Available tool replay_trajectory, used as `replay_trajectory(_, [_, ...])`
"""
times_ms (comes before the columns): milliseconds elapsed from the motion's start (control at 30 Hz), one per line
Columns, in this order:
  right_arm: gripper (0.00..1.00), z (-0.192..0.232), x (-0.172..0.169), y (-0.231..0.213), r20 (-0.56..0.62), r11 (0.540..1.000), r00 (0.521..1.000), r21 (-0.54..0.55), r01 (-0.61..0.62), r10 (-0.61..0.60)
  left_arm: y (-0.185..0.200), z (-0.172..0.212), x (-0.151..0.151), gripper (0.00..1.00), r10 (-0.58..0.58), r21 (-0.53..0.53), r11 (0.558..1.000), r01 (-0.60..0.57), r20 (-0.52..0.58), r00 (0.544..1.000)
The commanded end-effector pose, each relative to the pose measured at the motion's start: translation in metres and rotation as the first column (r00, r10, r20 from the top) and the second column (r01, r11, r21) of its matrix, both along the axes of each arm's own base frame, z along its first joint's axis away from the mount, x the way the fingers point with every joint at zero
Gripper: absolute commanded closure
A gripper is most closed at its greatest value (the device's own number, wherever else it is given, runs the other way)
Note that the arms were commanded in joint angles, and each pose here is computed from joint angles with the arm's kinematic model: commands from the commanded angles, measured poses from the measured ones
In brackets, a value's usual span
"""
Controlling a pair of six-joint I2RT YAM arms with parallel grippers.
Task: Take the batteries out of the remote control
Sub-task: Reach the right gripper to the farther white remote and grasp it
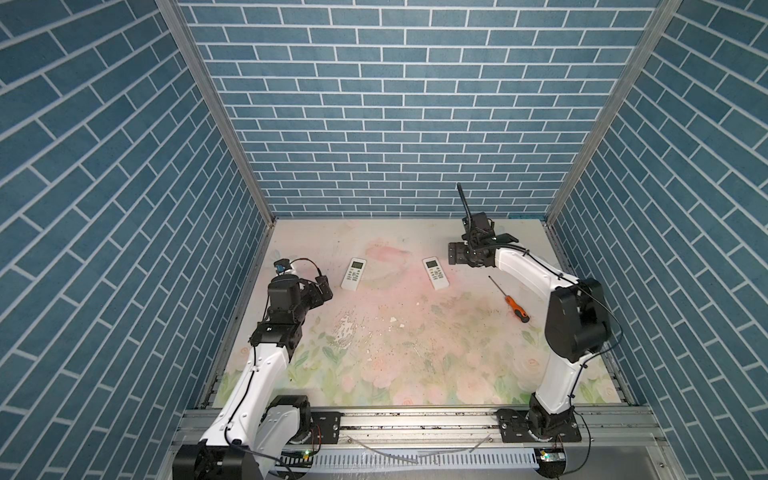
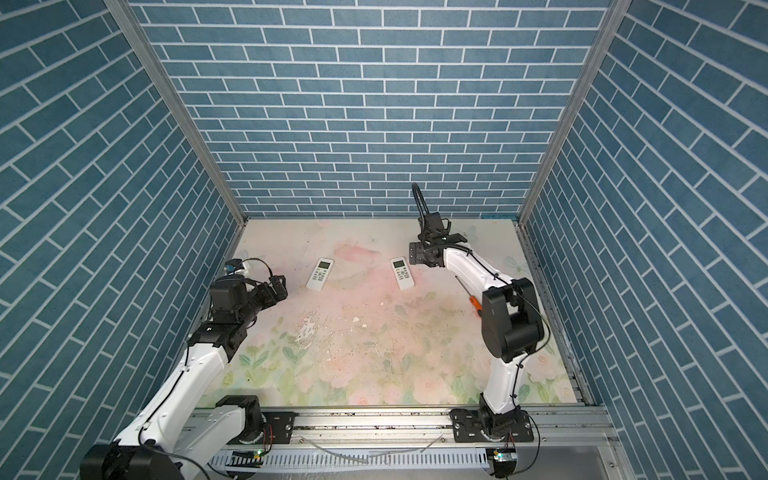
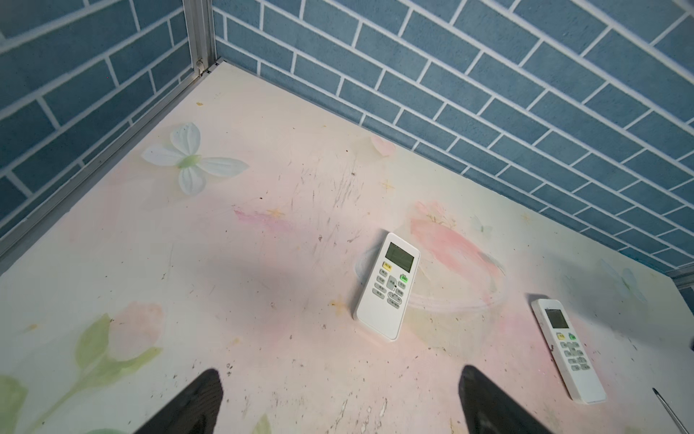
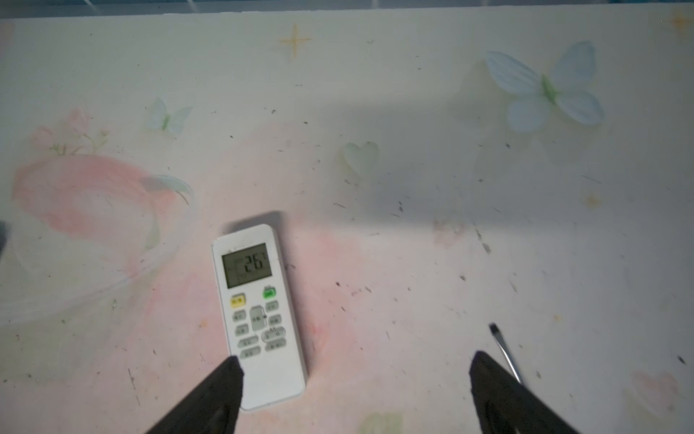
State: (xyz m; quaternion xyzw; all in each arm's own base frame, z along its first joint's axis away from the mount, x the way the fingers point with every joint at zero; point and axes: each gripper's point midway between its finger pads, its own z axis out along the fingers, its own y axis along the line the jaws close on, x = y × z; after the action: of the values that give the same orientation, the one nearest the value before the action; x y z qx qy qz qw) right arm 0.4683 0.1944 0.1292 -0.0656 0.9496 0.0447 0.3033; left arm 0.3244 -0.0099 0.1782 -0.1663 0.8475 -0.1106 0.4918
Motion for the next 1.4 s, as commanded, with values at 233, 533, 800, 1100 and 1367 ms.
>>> replay_trajectory(233, [0.13,-0.068,0.006,0.053,-0.206,0.975,0.96,-0.074,-0.209,0.19,-0.009,-0.022,-0.006,0.0,-0.03,-0.028,0.999,0.028,-0.067,0.997])
replay_trajectory(533, [0.1,-0.091,-0.015,0.075,-0.251,0.964,0.938,-0.047,-0.26,0.24,-0.013,-0.02,-0.005,0.0,-0.041,-0.048,0.998,0.038,-0.054,0.998])
replay_trajectory(800, [0.1,-0.101,-0.029,0.077,-0.265,0.965,0.934,-0.04,-0.26,0.24,-0.017,-0.023,-0.008,0.0,-0.047,-0.073,0.996,0.043,-0.054,0.997])
replay_trajectory(1100, [0.08,-0.083,-0.041,0.078,-0.233,0.954,0.929,-0.019,-0.3,0.287,-0.019,-0.021,-0.011,0.0,-0.05,-0.082,0.996,0.046,-0.053,0.997])
replay_trajectory(1367, [0.06,-0.093,-0.049,0.074,-0.275,0.931,0.901,-0.05,-0.36,0.334,-0.021,-0.02,-0.011,0.0,-0.053,-0.083,0.995,0.048,-0.054,0.997])
